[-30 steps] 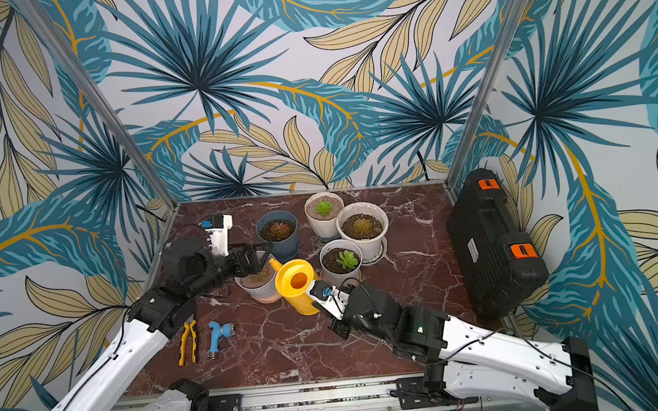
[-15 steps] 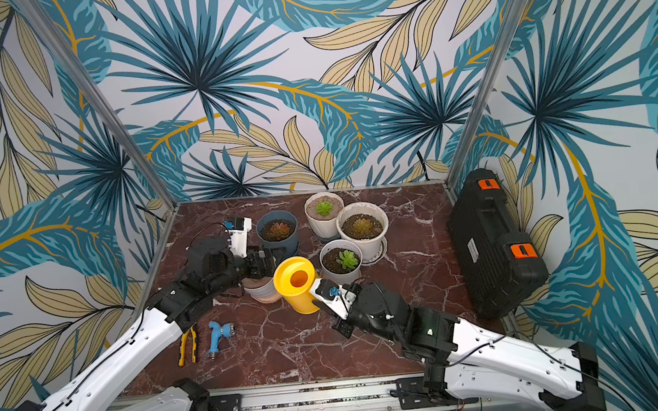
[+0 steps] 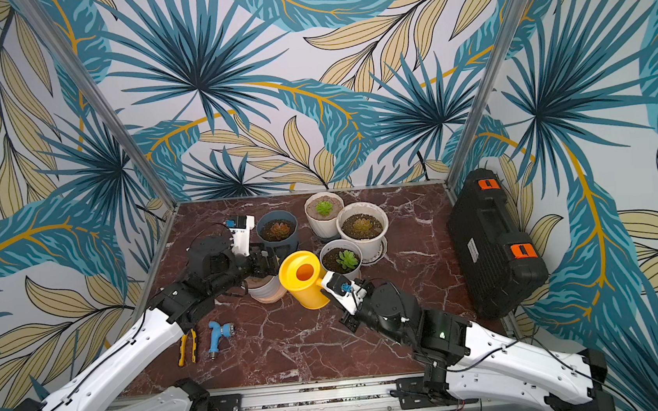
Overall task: Water the succulent around the soil edge
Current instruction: Pick up the watering can from the center of the board, then water the soil of the potted plant with water.
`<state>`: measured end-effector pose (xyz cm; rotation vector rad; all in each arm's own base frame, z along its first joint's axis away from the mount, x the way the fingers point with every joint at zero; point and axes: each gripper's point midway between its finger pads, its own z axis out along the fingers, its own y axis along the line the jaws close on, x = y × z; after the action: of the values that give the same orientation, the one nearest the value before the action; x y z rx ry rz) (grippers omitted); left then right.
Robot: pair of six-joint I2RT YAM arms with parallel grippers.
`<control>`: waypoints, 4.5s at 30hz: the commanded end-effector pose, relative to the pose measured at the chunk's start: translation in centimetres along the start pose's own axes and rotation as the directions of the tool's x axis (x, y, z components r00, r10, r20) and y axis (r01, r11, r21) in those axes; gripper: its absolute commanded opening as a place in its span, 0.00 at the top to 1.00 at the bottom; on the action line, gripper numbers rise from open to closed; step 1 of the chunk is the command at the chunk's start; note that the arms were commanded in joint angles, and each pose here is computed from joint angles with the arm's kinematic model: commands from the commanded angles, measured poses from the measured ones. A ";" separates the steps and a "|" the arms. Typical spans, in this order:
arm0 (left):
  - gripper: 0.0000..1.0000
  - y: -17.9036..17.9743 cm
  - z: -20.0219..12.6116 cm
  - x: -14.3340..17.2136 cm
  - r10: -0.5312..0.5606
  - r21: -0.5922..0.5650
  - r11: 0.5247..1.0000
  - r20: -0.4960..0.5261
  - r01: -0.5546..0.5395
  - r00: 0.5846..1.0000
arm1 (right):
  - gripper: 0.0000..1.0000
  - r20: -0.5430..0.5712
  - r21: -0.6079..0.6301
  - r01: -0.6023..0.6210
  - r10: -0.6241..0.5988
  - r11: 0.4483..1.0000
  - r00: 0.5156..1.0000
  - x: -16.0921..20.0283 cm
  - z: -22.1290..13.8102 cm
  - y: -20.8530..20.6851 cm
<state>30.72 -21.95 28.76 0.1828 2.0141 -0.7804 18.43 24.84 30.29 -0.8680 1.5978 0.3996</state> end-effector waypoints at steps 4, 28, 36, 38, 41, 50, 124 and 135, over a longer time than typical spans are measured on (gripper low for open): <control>0.00 1.3 0.0 2.3 0.032 -0.050 0.998 -0.082 -0.036 0.996 | 1.00 0.225 0.126 -0.115 0.085 0.985 0.971 -5.7 -2.1 -3.4; 0.00 1.1 -12.7 -2.9 0.312 -0.183 0.939 0.098 -0.291 0.945 | 1.00 -0.093 0.446 0.072 -0.034 0.892 0.995 -1.9 -5.3 -9.9; 0.00 2.0 -13.6 0.4 0.390 -0.160 0.914 0.098 -0.372 0.916 | 1.00 -0.267 0.513 0.100 0.048 0.853 0.962 -0.1 -6.6 -15.2; 0.00 2.3 -13.8 1.3 0.405 -0.157 0.907 0.079 -0.390 0.911 | 1.00 -0.340 0.501 0.140 0.046 0.854 0.939 0.6 -6.7 -15.8; 0.00 2.7 -14.3 2.4 0.396 -0.154 0.912 0.080 -0.381 0.915 | 1.00 -0.403 0.481 0.156 0.059 0.863 0.913 1.2 -7.0 -16.2; 0.00 1.9 -15.6 3.3 0.392 -0.093 0.919 0.155 -0.382 0.907 | 1.00 -0.498 0.403 0.109 0.118 0.909 0.859 2.5 -5.5 -16.2; 0.00 0.9 -16.4 3.4 0.389 -0.045 0.921 0.184 -0.388 0.903 | 1.00 -0.836 0.286 0.259 0.108 0.923 0.537 4.1 5.9 -20.6; 0.00 1.0 -16.4 3.5 0.394 -0.051 0.919 0.182 -0.391 0.901 | 1.00 -0.827 0.310 0.291 0.106 0.905 0.552 3.8 6.7 -21.6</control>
<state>17.42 -12.02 31.80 0.4689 1.7279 -0.5108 37.88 14.37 28.93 -0.8613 2.4082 -0.5060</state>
